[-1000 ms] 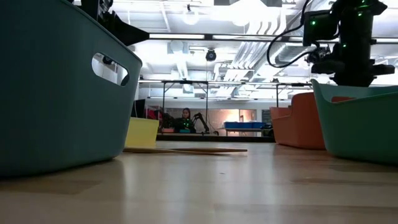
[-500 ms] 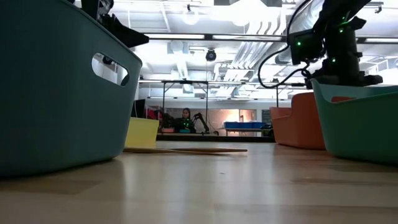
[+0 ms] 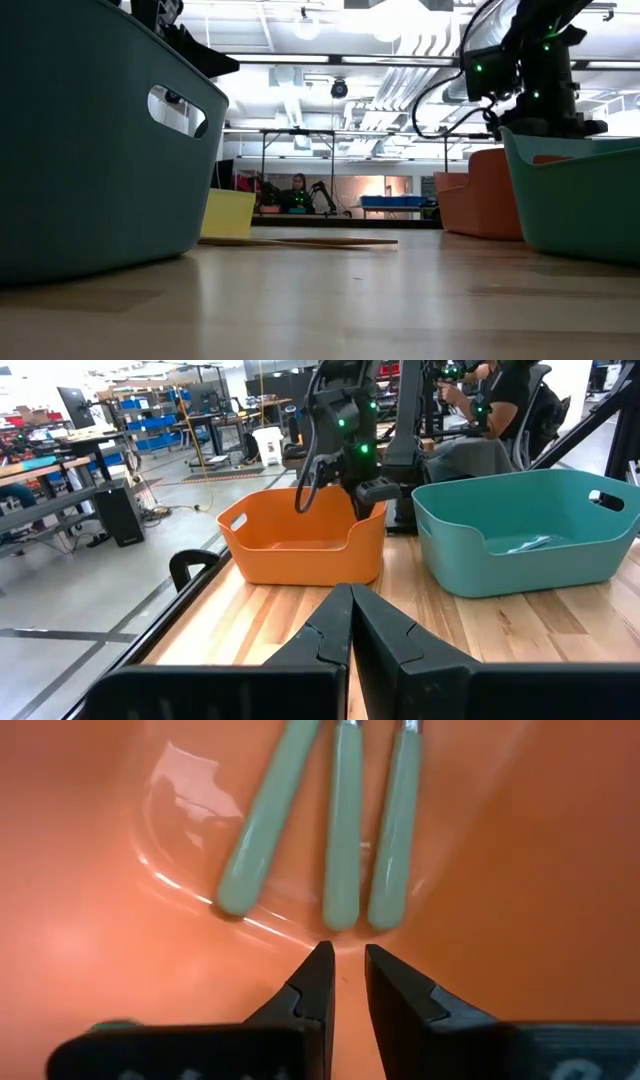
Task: Sort silverware by color (type)
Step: Put the gold knife into the yellow bin
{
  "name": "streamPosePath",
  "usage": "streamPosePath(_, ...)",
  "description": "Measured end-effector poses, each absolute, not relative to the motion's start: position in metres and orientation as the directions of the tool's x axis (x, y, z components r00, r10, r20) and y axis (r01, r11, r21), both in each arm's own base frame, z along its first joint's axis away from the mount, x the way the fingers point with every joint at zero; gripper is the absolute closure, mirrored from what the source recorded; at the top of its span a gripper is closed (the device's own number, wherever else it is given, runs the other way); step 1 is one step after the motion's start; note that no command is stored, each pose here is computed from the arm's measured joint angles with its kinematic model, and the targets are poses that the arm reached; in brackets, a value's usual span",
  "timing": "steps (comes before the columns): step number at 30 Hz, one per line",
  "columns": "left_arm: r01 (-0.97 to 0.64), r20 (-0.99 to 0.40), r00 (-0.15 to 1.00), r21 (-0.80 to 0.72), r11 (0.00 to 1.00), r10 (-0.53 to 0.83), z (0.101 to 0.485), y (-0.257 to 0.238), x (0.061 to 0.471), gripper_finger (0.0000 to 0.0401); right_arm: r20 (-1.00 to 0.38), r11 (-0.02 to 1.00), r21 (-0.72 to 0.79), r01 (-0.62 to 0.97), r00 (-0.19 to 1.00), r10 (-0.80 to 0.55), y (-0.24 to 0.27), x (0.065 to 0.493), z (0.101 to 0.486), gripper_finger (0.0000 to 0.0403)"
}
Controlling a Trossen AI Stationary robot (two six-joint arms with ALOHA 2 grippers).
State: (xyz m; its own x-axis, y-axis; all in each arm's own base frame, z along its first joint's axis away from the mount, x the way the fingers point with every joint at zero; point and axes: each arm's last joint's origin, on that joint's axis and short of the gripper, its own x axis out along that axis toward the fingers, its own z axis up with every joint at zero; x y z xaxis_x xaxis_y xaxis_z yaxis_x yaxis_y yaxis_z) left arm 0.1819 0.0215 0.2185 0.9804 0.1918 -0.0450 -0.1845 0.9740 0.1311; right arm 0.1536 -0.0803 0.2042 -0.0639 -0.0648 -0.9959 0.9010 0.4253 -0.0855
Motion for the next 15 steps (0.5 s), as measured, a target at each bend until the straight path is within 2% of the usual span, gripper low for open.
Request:
streamPosePath(5, -0.185, -0.045, 0.980, 0.131, 0.974, 0.192, 0.218, 0.021, 0.182, 0.0401, -0.991, 0.473, -0.122, 0.873, -0.079, -0.109, -0.084, 0.157, 0.234, 0.0359)
streamPosePath(9, -0.184, -0.053, 0.980, 0.128, 0.975, 0.192, 0.218, 0.021, 0.182, 0.0401, -0.971, 0.474, -0.162, 0.866, -0.054, -0.234, -0.086, 0.163, 0.270, 0.0359)
streamPosePath(12, -0.180, -0.085, 0.978, 0.131, 0.975, 0.192, 0.215, 0.021, 0.182, 0.0401, -0.925, 0.488, -0.156, 0.859, 0.046, -0.378, -0.082, 0.170, 0.292, 0.0359)
streamPosePath(15, -0.177, -0.120, 0.974, 0.119, 0.977, 0.191, 0.211, 0.021, 0.181, 0.0401, -0.839, 0.545, -0.082, 0.835, 0.238, -0.490, -0.072, 0.179, 0.303, 0.0359)
